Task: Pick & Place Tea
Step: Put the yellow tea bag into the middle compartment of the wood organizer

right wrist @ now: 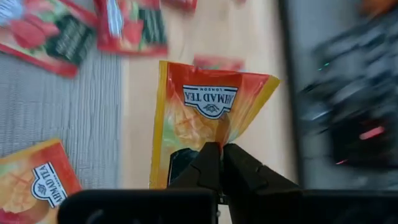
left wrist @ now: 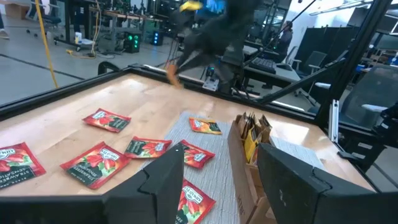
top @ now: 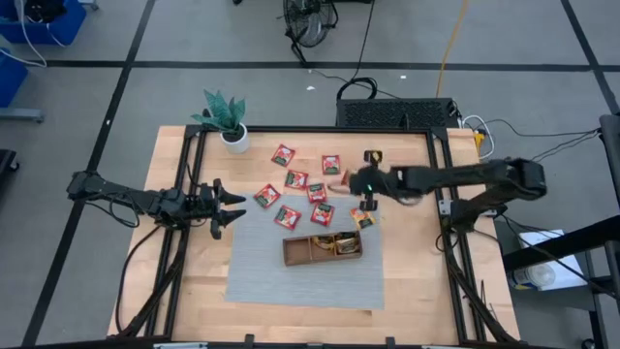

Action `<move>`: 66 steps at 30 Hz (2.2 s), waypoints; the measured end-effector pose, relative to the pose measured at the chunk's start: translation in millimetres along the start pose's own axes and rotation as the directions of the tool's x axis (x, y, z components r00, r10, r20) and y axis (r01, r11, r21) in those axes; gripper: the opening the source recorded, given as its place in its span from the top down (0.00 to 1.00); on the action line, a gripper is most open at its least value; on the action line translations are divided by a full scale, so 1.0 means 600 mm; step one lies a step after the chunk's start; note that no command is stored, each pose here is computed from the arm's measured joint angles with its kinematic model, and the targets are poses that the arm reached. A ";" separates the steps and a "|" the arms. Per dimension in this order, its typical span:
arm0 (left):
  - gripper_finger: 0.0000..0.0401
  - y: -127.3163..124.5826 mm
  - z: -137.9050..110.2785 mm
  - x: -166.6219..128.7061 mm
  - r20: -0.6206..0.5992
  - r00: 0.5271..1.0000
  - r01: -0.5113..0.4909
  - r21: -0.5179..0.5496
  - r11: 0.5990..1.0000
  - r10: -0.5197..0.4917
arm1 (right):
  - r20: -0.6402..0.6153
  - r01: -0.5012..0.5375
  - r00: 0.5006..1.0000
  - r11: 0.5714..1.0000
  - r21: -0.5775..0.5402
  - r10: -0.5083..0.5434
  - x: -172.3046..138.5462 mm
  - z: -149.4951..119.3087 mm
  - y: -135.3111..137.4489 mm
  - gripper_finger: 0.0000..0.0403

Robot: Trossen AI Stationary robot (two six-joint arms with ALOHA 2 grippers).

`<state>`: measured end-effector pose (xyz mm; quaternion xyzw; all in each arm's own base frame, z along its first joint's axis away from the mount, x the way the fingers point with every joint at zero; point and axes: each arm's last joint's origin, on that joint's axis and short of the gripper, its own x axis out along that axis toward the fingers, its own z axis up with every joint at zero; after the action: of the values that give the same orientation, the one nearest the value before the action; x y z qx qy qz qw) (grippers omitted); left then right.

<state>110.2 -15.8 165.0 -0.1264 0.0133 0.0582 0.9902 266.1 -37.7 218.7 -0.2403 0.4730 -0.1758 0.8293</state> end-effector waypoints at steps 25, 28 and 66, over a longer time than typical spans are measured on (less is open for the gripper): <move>0.49 0.000 0.000 0.000 -0.001 1.000 0.000 0.000 1.000 0.000 | 0.280 0.387 0.922 0.578 -0.718 -0.269 -0.123 0.198 0.289 1.00; 0.49 0.000 0.000 0.000 0.000 1.000 0.000 0.000 1.000 0.000 | 0.260 0.333 0.943 0.620 -0.711 -0.208 -0.111 0.186 0.321 1.00; 0.49 0.000 0.000 0.000 0.000 1.000 0.000 0.000 1.000 0.000 | 0.110 0.159 0.987 0.652 -0.741 -0.116 -0.074 0.158 0.335 0.97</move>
<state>110.2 -15.8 165.0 -0.1265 0.0134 0.0582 0.9902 339.8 172.7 177.9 -0.5987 0.4618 -0.0222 0.6541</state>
